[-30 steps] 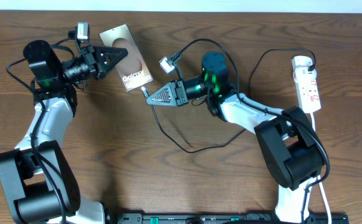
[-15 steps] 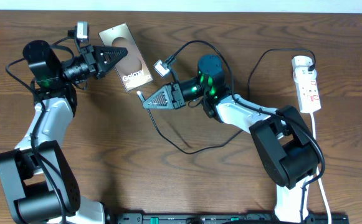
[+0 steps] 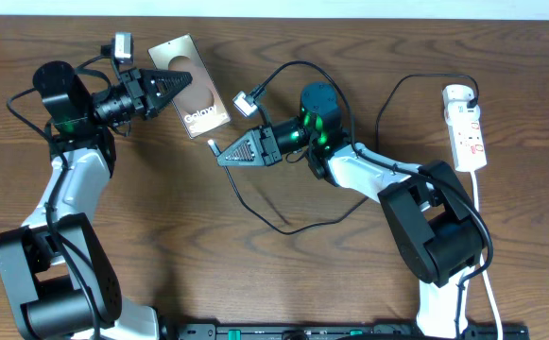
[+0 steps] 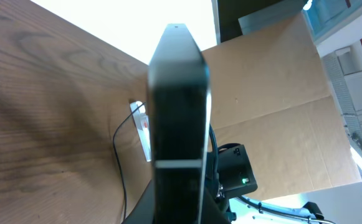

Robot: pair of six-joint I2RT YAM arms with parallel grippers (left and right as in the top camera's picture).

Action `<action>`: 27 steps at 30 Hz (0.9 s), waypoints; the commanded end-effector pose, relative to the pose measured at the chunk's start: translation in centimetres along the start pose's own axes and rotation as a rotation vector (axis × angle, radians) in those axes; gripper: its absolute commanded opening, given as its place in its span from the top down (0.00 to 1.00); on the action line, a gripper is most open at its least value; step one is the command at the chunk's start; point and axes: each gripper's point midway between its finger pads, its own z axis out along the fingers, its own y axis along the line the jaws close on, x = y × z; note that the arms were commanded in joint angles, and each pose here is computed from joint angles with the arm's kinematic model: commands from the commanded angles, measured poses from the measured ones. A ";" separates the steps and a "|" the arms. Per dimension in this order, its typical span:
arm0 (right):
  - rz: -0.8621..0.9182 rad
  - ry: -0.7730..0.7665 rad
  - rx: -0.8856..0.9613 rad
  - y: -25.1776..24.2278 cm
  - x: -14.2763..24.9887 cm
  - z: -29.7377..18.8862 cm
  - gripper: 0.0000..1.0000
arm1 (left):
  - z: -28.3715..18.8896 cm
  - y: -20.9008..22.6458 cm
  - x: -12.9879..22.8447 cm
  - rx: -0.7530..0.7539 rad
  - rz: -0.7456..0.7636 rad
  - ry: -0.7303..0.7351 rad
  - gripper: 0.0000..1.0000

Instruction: Plug charger to phone and switch on socket

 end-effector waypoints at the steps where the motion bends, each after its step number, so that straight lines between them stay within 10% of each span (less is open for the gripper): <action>1: -0.017 -0.022 0.005 0.4 -1.0 -0.4 0.99 | -0.2 -1.0 0.0 0.016 0.032 0.016 0.93; 27: -0.042 -0.028 0.001 1.1 -2.0 -0.6 0.99 | -0.2 -1.2 0.0 0.018 -0.013 0.017 0.93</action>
